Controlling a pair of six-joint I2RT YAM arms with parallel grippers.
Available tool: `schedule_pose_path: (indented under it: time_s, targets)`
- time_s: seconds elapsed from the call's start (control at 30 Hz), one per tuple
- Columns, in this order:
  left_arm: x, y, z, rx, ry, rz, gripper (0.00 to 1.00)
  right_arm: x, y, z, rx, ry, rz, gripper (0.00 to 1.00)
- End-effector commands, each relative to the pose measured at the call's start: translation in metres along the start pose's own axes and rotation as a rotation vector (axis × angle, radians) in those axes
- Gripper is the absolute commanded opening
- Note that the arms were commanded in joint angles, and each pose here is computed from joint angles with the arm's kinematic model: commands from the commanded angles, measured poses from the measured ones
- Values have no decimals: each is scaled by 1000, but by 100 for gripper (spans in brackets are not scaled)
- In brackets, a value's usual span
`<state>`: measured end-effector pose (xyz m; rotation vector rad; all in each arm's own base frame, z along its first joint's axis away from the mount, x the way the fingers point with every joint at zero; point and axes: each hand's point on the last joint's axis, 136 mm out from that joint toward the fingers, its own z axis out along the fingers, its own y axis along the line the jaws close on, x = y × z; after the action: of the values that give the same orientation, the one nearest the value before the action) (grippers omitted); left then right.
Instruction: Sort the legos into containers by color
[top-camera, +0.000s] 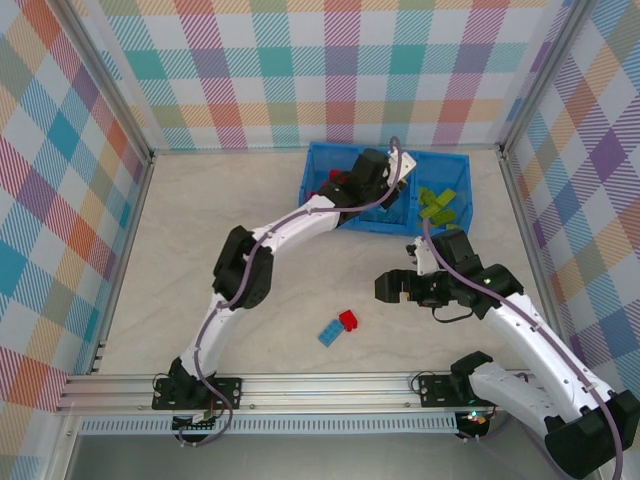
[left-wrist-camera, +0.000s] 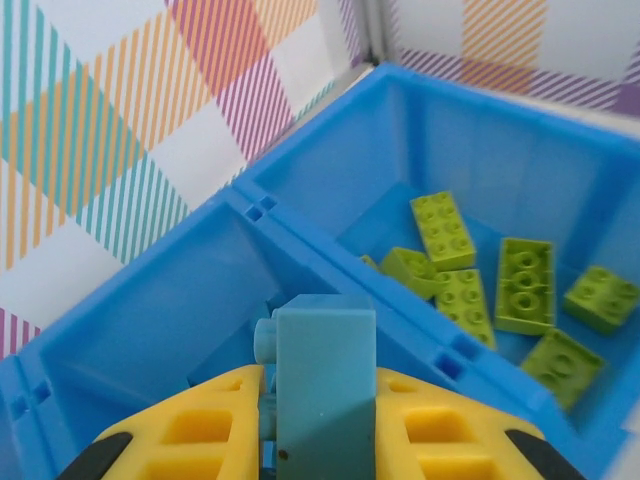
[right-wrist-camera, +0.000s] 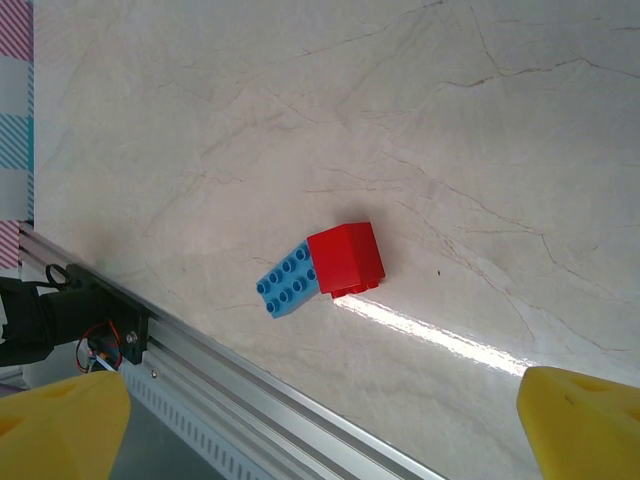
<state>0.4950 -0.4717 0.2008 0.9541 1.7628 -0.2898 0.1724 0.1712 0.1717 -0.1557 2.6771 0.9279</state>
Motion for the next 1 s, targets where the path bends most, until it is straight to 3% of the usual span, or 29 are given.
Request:
schedule_pose_path:
  time_s: [0.0, 0.17, 0.27, 0.47, 0.63, 0.87, 0.97]
  targets:
    - [25, 13, 17, -49, 66, -32, 22, 2, 0, 2, -8, -5, -14, 100]
    - [15, 11, 13, -27, 43, -51, 28, 0, -1, 4, -2, -7, -21, 100]
    - [4, 8, 0, -10, 22, -66, 52, -2, -2, 6, 5, -6, -24, 100]
    - [-24, 6, -49, 1, -58, -85, 55, -4, -4, 10, 8, -3, -4, 100]
    - [-43, 11, -123, -6, -134, -123, 55, -3, -4, 14, 25, 6, 1, 99]
    - [-8, -9, -238, -10, -142, -82, 56, 7, -6, 43, 120, 78, -62, 99]
    - [19, -16, -285, -15, -81, -66, 57, 12, -8, 62, 171, 116, -103, 98]
